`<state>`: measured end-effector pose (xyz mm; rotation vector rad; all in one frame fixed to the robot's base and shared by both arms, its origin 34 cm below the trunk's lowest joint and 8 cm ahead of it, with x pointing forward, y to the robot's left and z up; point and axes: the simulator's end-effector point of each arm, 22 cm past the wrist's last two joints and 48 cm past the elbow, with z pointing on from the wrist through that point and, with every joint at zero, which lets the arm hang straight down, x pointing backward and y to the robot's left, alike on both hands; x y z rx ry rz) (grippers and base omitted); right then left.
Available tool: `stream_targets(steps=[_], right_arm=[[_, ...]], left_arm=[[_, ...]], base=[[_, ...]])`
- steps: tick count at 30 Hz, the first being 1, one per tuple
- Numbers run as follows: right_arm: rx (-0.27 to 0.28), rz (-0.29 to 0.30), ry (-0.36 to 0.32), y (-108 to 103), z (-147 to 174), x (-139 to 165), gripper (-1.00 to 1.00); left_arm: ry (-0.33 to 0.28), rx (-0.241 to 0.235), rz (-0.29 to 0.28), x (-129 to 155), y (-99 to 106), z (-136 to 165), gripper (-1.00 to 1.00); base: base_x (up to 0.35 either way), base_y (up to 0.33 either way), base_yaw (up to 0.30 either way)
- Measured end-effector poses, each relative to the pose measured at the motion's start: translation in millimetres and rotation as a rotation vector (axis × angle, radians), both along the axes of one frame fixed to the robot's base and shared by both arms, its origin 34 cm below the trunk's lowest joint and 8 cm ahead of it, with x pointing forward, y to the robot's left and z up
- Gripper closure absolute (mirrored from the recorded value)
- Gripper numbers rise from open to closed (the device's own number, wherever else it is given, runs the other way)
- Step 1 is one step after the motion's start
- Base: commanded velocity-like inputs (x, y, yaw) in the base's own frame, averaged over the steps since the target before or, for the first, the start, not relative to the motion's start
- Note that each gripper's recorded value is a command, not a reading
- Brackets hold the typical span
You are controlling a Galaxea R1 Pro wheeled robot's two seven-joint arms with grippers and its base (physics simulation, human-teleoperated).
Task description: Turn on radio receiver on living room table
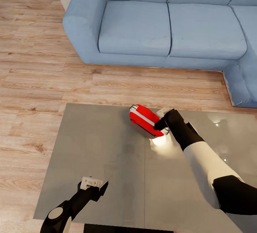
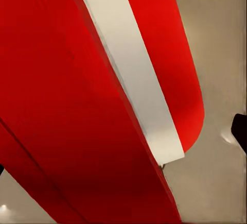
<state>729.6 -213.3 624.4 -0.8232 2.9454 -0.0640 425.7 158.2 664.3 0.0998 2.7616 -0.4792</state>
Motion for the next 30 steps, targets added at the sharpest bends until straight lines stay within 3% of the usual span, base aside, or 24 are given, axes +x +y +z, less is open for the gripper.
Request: stream_targets(steps=[8,30], right_arm=[[-0.008,0.103,0.003,13.3,-1.5,-4.3,-1.0],[-0.034,0.132,-0.001,10.2,-1.3,-3.5,-1.0]], left_arm=[[0.0,0.0,0.0,-0.1,-0.1,0.0,-1.0],[0.0,0.0,0.0,-0.2,0.0,0.0,-1.0]], base=[[0.0,0.0,0.0],[0.0,0.0,0.0]])
